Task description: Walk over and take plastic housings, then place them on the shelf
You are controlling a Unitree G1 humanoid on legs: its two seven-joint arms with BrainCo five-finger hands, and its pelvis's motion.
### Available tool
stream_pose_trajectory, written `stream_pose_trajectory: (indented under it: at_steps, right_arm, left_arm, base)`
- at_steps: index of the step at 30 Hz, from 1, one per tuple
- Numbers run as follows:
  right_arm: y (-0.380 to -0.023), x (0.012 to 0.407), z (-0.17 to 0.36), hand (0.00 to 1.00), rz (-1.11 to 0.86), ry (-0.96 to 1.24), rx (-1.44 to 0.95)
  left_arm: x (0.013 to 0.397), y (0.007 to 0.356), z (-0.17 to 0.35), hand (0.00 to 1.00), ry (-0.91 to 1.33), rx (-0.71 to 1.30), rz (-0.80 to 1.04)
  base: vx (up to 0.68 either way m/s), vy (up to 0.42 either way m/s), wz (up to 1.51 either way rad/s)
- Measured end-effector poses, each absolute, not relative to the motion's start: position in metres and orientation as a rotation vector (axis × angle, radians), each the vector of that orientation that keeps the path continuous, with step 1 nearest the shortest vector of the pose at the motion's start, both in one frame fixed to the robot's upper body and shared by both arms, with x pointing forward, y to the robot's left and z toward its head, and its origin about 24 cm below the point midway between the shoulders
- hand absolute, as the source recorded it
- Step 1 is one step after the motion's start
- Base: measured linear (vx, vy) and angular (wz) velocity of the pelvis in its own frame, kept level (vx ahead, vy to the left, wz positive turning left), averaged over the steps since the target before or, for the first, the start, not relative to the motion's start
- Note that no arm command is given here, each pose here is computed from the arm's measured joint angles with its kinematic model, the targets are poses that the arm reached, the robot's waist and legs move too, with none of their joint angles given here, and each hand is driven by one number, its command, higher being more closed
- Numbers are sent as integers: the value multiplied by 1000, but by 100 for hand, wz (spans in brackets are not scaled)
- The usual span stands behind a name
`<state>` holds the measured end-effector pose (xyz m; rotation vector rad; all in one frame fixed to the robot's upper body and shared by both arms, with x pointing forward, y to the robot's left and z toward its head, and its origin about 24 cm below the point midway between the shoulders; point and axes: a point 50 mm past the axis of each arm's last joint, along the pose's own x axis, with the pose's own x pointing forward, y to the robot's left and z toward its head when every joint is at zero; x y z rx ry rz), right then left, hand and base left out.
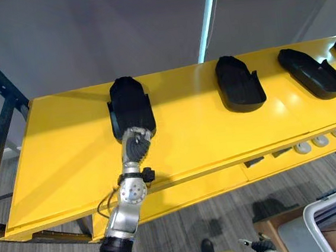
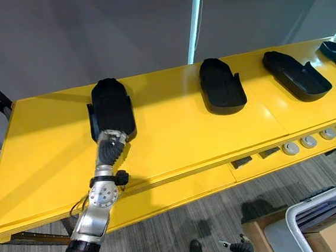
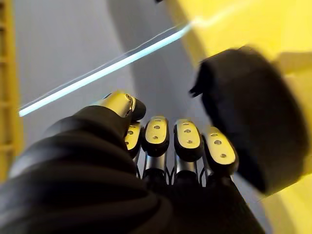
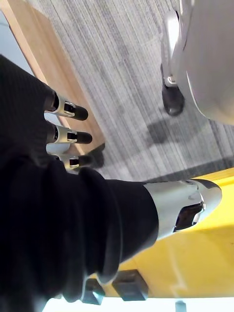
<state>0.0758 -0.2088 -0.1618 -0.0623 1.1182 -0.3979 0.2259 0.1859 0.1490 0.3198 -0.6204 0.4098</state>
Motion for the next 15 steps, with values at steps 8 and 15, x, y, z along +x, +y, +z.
stream_pose_trajectory:
  at_steps: [8,15]
  right_arm:
    - [-206,65,-163,0,-417,1133,-43]
    - [-200,76,-157,0,-410,1068,-37]
  left_arm:
    - [164,280,131,100,-547,213,1037]
    - [120,296,66,0,-175,202,1188]
  base:
    - [-5,4,21]
    - [20,10,13]
